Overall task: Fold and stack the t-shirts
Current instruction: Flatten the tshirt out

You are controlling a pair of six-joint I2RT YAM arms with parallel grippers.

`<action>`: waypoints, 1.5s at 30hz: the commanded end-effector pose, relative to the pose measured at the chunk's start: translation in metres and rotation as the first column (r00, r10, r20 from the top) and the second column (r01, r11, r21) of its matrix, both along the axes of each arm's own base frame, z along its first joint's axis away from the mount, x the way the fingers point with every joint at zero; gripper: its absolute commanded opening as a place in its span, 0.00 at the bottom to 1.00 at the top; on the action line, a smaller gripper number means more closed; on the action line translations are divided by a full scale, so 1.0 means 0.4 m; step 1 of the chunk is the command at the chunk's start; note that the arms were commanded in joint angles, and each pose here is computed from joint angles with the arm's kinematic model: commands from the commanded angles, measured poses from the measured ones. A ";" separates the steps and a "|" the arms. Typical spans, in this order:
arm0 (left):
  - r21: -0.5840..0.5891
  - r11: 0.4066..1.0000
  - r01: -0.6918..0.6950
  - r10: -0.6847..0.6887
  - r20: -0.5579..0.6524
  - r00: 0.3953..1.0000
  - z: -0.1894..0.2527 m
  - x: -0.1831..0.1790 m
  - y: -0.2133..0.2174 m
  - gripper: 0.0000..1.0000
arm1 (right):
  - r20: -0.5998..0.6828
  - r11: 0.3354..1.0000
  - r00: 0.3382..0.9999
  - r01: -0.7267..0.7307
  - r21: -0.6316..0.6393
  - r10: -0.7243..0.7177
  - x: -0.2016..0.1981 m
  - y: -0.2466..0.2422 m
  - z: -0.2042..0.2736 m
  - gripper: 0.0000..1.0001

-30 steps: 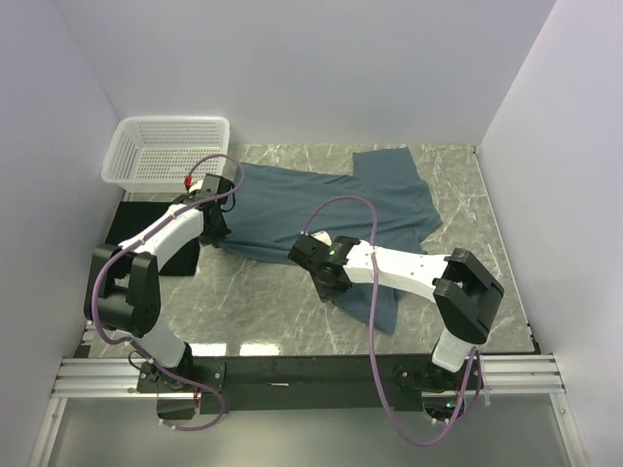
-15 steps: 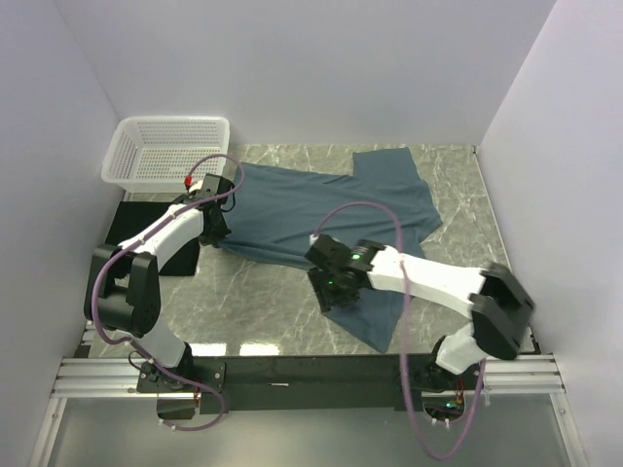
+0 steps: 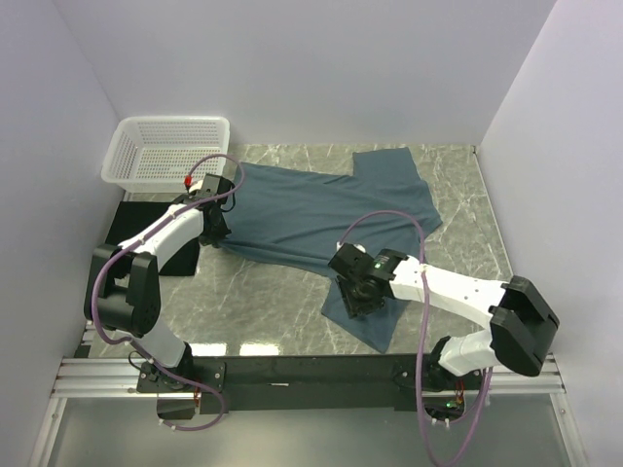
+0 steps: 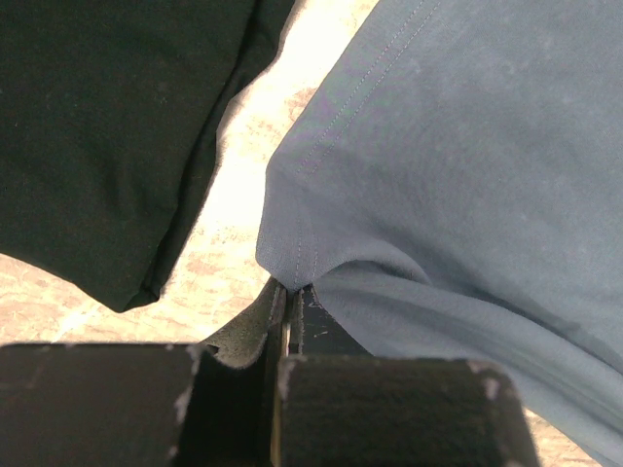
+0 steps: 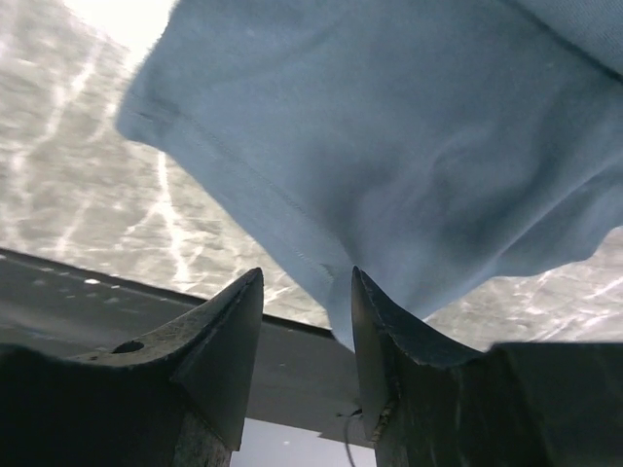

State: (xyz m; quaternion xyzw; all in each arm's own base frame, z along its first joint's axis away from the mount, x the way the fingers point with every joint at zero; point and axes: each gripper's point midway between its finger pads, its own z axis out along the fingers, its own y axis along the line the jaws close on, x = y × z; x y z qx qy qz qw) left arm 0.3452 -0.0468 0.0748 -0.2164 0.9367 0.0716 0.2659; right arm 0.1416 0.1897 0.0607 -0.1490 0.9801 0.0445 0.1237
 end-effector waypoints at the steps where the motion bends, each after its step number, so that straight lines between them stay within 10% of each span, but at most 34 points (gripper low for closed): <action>1: 0.019 1.000 -0.005 0.004 0.028 1.000 0.025 0.001 0.015 0.01 | 0.017 0.996 0.999 -0.042 -0.079 0.043 0.004 -0.019 0.003 0.48; 15: 0.022 1.000 -0.005 0.004 0.020 1.000 0.019 0.001 0.016 0.01 | 0.005 0.981 0.997 -0.080 -0.179 0.082 0.010 -0.018 -0.062 0.43; 22: 0.022 1.000 -0.001 0.001 0.017 1.000 0.017 0.001 0.014 0.01 | -0.018 0.982 0.991 -0.131 -0.140 0.130 -0.003 0.007 -0.053 0.09; 28: 0.021 1.000 -0.001 0.000 0.019 1.000 0.019 0.002 0.015 0.01 | -0.075 0.980 0.979 -0.195 -0.040 0.192 -0.040 0.046 -0.034 0.05; 38: 0.018 1.000 0.006 -0.006 0.011 1.000 0.015 -0.001 0.012 0.01 | -0.123 0.951 0.954 -0.251 0.178 0.275 -0.078 0.109 0.026 0.27; 45: 0.018 1.000 0.006 -0.006 0.014 1.000 0.018 -0.002 0.012 0.01 | -0.004 0.973 0.987 0.157 0.167 -0.158 0.086 -0.055 0.050 0.56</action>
